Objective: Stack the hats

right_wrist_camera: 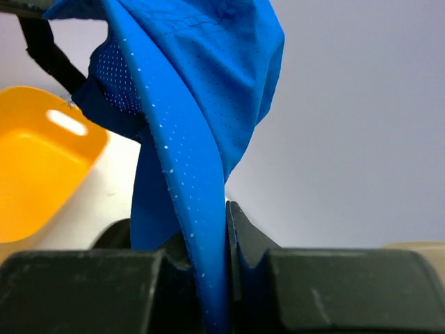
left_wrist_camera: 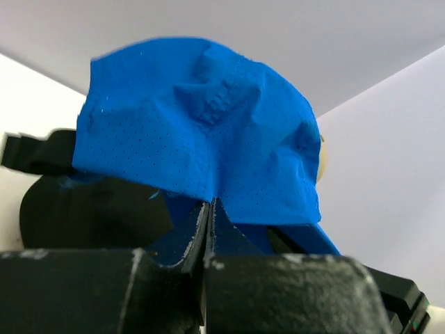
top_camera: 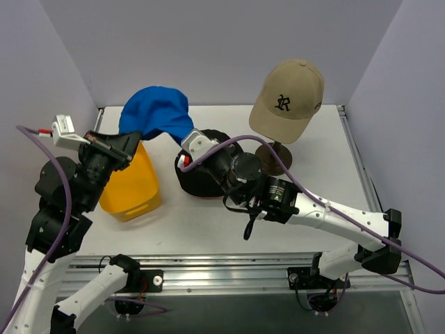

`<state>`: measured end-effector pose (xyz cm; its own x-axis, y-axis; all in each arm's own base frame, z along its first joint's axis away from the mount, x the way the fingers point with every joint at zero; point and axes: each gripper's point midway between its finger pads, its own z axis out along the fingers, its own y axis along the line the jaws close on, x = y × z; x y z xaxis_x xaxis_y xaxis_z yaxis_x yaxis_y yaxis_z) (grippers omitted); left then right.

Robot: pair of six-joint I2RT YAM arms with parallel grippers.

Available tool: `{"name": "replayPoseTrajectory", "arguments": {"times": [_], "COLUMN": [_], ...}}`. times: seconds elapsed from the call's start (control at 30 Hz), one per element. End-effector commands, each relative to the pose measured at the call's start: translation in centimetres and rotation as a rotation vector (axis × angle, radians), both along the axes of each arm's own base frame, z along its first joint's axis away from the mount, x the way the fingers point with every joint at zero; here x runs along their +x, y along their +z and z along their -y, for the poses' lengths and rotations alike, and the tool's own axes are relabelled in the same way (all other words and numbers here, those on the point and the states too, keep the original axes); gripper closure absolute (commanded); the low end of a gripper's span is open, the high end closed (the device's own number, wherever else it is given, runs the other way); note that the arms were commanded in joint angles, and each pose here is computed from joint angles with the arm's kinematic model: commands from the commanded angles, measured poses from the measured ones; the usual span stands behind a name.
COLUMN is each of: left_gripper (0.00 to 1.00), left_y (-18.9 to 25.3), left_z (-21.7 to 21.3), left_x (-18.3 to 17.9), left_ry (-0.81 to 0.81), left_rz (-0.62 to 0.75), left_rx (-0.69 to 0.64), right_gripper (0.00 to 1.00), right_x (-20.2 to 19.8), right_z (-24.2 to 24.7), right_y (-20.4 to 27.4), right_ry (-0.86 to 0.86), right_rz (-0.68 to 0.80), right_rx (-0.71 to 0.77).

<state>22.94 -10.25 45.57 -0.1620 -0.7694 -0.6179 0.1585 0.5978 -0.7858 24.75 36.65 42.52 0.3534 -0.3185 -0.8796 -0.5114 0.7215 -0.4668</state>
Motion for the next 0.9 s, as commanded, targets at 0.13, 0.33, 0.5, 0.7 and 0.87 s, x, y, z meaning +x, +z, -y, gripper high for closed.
{"name": "replayPoseTrajectory", "arguments": {"times": [0.13,0.33,0.5,0.7,0.87], "left_gripper": [0.97,0.98,0.98,0.7,0.5], "left_y": [2.7,6.4,9.4,9.5,8.9], "left_z": [0.7,2.5,6.6,11.1,13.7], "left_x": [6.4,13.3,16.5,19.8,20.2], "left_ry": [0.08,-0.017,-0.263,-0.422,-0.496], "left_rz": [0.041,0.113,0.234,0.252,0.267], "left_rx": [0.142,0.052,-0.008,-0.008,0.016], "right_gripper": [1.0,1.0,1.0,1.0,1.0], "right_x": [4.0,8.0,11.7,12.3,12.8], "right_z": [4.4,7.3,12.4,19.1,24.8], "right_y": [10.0,14.1,16.9,20.1,20.9], "right_ry": [-0.254,-0.437,-0.594,-0.794,-0.979], "right_rz": [0.313,0.433,0.51,0.513,0.482], "right_rx": [-0.145,-0.182,-0.196,-0.223,-0.33]}}
